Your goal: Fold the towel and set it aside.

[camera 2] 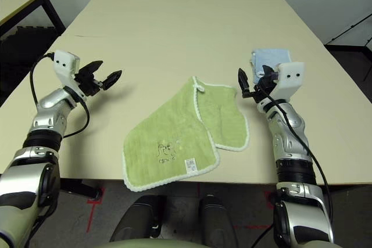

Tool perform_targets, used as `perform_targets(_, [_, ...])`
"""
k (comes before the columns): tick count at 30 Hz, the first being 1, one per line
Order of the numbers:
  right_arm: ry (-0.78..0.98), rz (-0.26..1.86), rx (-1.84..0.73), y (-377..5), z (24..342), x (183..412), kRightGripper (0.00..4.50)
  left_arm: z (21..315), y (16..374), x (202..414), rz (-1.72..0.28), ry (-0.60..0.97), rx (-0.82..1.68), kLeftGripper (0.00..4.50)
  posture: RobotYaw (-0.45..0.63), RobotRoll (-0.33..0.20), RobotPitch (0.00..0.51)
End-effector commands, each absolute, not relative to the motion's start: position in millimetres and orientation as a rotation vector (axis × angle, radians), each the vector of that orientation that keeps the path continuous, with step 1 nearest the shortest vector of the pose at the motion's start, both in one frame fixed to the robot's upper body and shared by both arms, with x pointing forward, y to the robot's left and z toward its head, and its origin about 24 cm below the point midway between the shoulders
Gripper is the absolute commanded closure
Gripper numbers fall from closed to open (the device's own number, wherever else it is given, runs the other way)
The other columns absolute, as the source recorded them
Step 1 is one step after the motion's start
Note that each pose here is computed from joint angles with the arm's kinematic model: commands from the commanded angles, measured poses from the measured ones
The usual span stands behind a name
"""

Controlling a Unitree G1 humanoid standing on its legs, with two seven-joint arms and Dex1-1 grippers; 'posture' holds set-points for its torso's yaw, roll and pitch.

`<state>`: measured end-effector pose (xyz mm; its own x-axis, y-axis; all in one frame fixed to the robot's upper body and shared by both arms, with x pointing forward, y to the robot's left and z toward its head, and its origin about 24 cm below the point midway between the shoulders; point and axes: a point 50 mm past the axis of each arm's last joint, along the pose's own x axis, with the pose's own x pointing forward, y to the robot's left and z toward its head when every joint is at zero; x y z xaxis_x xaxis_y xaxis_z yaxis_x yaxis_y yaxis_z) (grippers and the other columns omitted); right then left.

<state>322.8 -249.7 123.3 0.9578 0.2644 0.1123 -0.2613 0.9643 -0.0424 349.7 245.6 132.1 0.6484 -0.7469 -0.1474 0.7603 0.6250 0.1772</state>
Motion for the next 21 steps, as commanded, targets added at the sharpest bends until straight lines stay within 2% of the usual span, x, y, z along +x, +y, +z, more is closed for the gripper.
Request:
perform_targets(1, [-0.084, 0.360, -0.028, -252.7, 133.3, 321.1, 0.00, 142.0, 239.6, 341.9, -1.040, 0.102, 0.306, 0.05, 0.07, 0.000, 0.079])
perform_targets(5, [0.121, 0.467, -0.048, -264.7, 141.0, 330.3, 0.00, 149.6, 234.5, 342.0, -1.089, 0.080, 0.360, 0.05, 0.09, 0.000, 0.090])
perform_targets(10, [0.356, 0.522, -0.098, -272.7, 159.5, 349.4, 0.00, 143.8, 232.8, 338.3, -1.104, 0.090, 0.355, 0.05, 0.10, 0.000, 0.102])
perform_targets(14, [0.478, 0.518, -0.211, -277.4, 176.5, 366.9, 0.00, 139.1, 233.0, 336.0, -1.100, 0.118, 0.309, 0.05, 0.10, 0.000, 0.105])
perform_targets(21, [0.618, 0.566, -0.316, -268.6, 166.9, 378.5, 0.00, 137.2, 227.6, 337.2, -1.050, 0.093, 0.275, 0.05, 0.13, 0.000, 0.111])
